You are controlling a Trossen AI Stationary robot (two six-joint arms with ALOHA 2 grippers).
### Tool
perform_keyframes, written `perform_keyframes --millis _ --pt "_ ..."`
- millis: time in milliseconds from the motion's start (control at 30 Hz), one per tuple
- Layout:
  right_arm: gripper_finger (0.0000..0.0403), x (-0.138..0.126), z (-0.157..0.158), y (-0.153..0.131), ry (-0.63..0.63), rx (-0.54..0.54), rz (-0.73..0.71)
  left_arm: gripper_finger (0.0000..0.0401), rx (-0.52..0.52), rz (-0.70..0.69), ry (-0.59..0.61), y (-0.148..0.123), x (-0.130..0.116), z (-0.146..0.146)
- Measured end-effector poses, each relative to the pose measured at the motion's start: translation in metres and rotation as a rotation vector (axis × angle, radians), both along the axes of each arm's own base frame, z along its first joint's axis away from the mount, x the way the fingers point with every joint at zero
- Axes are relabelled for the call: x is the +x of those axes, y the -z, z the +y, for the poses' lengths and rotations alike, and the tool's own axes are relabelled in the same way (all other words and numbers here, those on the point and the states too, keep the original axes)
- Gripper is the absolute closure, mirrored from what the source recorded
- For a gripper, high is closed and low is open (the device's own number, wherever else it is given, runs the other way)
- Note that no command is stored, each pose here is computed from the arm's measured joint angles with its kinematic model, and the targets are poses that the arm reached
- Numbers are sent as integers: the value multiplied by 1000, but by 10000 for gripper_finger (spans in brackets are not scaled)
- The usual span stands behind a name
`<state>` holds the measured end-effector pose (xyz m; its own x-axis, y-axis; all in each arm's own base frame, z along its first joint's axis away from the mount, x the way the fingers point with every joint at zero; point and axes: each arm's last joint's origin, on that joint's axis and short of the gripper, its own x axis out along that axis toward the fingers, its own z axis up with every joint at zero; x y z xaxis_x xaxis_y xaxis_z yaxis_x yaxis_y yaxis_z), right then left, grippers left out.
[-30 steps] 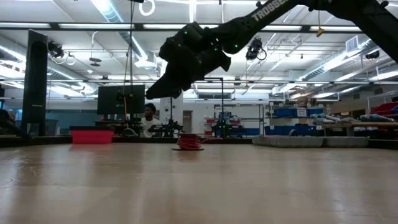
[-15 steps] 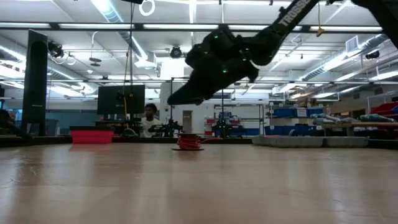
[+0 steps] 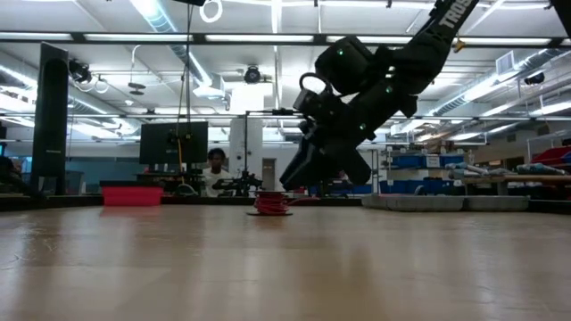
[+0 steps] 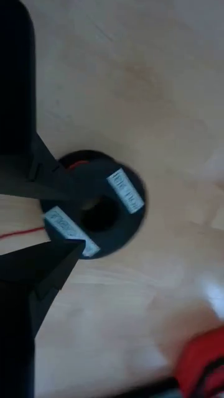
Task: Coil cords
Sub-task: Uncoil the red wire from the black spool
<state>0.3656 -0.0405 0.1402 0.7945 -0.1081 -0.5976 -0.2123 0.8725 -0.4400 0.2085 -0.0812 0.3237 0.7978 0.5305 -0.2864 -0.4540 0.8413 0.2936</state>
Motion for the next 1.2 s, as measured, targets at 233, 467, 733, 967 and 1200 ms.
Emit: perform_keyframes --millis 233,467,733,967,1200 --pt "291 1 29 0 -52 -225 36 249 -1 22 -18 3 -2 1" --pt "291 2 54 1 -96 -383 56 249 -10 29 -48 6 -4 3" --pt "273 1 63 3 -83 -391 64 249 -20 22 -52 6 -4 3" --pt "230 4 56 11 -55 -397 63 249 -23 20 -53 6 -4 3" --pt "214 13 54 27 -84 -435 100 249 -22 23 -54 7 -4 3"
